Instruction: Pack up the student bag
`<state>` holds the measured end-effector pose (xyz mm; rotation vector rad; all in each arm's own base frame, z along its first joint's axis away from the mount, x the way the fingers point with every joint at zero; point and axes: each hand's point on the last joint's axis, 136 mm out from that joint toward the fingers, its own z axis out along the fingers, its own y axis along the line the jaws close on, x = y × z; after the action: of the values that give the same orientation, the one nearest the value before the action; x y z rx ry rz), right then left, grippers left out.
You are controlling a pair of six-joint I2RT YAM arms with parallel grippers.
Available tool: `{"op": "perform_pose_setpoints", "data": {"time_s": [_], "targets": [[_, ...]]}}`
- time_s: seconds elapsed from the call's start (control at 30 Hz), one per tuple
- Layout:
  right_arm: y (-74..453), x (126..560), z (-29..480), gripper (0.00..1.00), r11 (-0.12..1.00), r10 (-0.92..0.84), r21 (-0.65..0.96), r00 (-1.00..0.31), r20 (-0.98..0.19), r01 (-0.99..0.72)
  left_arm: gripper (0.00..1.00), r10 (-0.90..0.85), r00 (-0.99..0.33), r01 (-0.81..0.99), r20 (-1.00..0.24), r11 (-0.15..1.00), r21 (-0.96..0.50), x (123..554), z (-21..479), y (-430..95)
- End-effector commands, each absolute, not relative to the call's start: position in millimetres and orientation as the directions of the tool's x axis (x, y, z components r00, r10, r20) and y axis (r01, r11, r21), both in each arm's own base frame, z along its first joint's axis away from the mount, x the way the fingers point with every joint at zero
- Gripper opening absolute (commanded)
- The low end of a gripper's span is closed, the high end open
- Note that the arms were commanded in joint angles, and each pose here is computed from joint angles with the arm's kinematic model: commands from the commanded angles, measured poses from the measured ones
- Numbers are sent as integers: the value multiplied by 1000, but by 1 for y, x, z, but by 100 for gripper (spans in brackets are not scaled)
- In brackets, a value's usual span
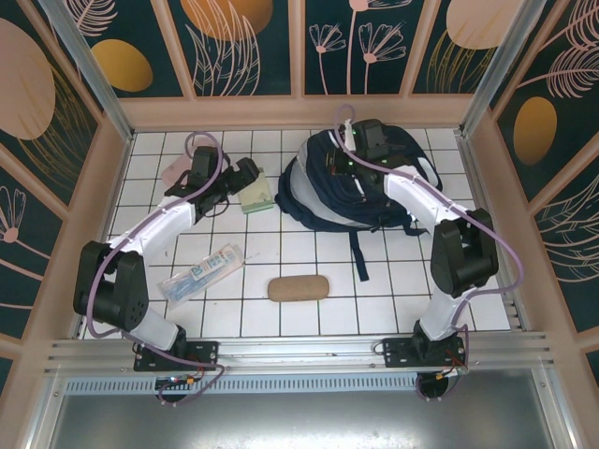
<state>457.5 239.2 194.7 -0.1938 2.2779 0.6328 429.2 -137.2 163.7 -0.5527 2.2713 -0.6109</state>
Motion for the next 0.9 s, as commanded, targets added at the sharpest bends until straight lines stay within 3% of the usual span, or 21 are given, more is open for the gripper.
{"op": "perform_pose_setpoints", "data": {"time_s": [0.0,0.27,0.37,0.47,0.7,0.87], "targets": [[254,459,197,0,847,63,403,-687,-724,-347,98,-516,-665,-237,-540,831,-503,433,151,-110],[269,454,181,0,846,37,402,-713,-700,-351,94,-503,-736,-231,-454,816,-530,463,108,-126],[276,452,177,28,865,21,371,-713,-701,-339,88,-496,-739,-233,-457,824,-517,477,97,-126],[289,447,176,40,871,3,350,-709,-705,-344,85,-466,-747,-208,-473,841,-500,497,93,-129],[340,424,174,41,844,-26,361,-703,-710,-397,82,-399,-773,-141,-493,866,-481,548,87,-142],[370,407,158,39,803,-46,418,-743,-668,-425,81,-377,-810,-85,-449,834,-545,571,72,-164]]}}
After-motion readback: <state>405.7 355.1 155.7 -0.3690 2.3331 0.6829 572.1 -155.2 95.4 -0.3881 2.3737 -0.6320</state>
